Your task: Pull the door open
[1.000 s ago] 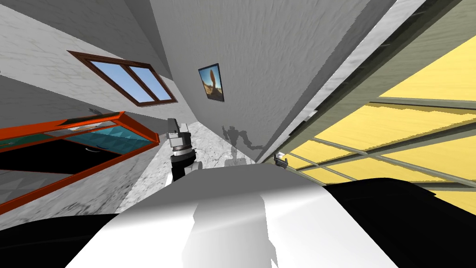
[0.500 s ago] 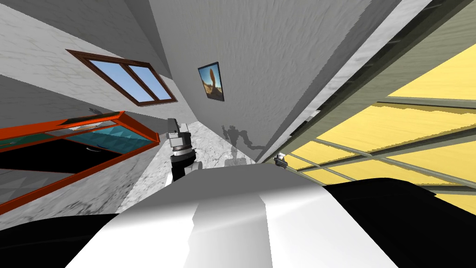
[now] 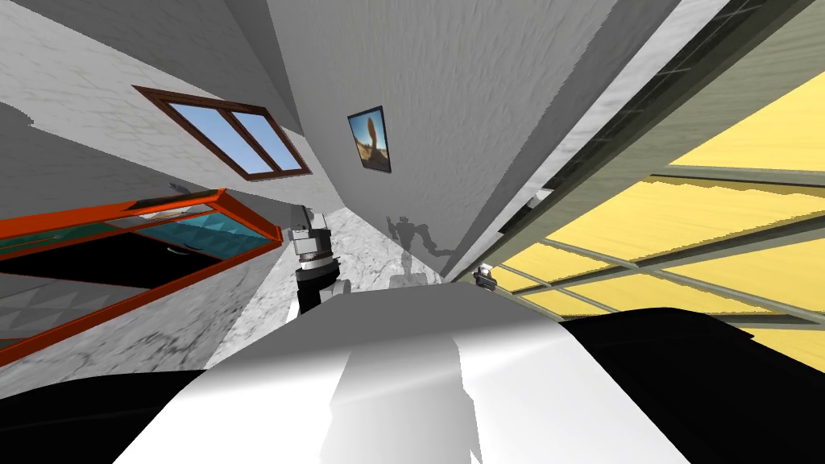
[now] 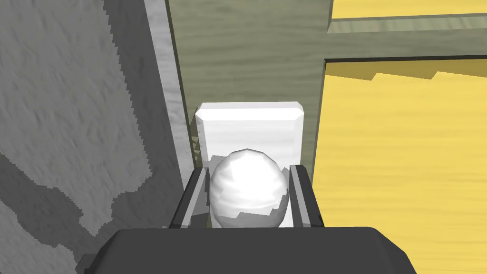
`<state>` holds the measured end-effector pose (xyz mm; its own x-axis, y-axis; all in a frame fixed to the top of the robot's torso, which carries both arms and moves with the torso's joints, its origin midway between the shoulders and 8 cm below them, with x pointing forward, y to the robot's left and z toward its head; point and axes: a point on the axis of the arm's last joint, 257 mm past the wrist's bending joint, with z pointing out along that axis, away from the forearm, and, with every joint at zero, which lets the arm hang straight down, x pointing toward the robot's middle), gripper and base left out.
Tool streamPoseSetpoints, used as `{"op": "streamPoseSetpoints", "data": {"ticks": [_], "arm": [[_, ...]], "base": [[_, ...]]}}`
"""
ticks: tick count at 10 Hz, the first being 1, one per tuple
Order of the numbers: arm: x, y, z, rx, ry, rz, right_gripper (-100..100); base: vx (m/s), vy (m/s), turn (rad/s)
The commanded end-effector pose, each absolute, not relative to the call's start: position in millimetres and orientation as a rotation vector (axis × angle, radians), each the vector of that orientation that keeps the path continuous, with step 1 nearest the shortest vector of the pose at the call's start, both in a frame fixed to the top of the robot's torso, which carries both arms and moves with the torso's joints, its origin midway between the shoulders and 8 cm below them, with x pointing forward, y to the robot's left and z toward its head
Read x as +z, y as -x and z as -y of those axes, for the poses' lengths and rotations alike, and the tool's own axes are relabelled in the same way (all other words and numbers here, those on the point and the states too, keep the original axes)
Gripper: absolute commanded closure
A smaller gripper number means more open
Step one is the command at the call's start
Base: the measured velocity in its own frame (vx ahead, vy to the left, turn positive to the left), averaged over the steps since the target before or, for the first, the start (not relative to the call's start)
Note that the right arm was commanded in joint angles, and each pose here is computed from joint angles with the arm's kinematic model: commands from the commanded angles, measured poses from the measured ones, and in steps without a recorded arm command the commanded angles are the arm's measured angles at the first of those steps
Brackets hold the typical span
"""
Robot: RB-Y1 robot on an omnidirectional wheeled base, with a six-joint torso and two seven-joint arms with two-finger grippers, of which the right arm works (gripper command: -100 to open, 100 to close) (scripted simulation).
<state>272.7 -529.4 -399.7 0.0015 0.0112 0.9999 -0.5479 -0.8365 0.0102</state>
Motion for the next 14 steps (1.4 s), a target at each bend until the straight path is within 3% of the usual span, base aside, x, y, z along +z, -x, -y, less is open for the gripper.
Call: {"op": "streamPoseSetpoints", "data": {"ticks": [1, 7, 14], "arm": [[-401, -272, 524, 1.902, -1.905, 0.534, 100], [-400, -277, 501, 1.959, -1.965, 0.461, 100], [-400, -274, 457, 2.055, -2.057, 0.316, 100]], "base": [[-0.223, 0.029, 0.057], [-0.2, 0.041, 0.044], [-0.22, -0.002, 0.058]]}}
